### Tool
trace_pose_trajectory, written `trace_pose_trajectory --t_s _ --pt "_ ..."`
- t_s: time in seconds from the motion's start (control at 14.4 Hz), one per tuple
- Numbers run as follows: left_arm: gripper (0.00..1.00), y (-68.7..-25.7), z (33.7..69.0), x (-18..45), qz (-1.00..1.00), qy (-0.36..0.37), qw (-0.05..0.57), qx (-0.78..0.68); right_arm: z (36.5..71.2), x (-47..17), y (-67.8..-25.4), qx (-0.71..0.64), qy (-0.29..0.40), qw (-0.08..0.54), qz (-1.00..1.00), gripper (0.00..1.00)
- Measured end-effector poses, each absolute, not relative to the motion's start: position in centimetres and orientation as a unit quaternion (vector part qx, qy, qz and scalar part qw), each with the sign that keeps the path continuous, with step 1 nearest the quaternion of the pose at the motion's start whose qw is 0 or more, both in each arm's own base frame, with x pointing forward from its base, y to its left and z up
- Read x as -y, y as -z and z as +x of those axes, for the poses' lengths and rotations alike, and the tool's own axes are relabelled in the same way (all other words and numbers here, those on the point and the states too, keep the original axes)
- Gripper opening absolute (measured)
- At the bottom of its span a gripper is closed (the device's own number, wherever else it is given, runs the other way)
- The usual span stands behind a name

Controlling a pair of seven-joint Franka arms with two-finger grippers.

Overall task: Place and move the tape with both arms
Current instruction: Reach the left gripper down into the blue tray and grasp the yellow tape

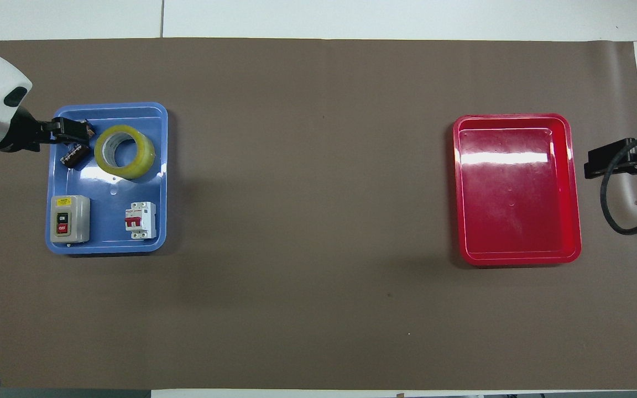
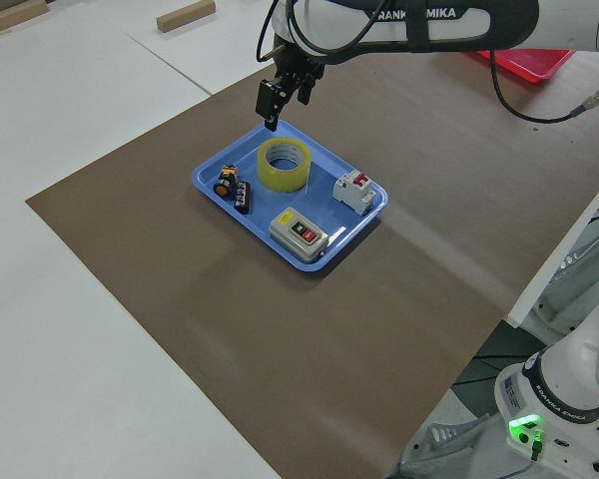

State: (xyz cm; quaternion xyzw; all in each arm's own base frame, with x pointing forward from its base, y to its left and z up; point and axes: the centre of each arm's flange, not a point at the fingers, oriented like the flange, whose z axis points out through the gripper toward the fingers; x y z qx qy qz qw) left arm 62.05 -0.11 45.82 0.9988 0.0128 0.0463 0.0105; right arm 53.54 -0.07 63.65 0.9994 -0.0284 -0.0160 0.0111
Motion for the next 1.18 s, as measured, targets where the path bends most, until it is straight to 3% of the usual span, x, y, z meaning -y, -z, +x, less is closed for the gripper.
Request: trace_pose_trajectory --t_s 0.42,0.83,1.11,1.18 --pt "1.0 -39.3 63.7 -0.3 0.997 -0.07 0.01 -0.017 53.5 0.1 -63.6 0.028 0.016 0.011 0.999 1.0" --pt "1.0 -34.6 62.5 -0.9 0.997 -0.074 0.008 -0.023 53.5 0.1 -63.6 0.028 0.016 0.011 0.999 1.0" --pt "0.96 -33.1 62.0 -0.9 0.997 -0.072 0.008 -0.023 53.5 0.1 -63.6 0.028 0.016 0.011 0.999 1.0" --pt "0.89 -33.0 62.0 -0.9 0.997 -0.071 0.008 -0.023 53.5 0.1 -63.6 0.028 0.016 0.011 0.999 1.0"
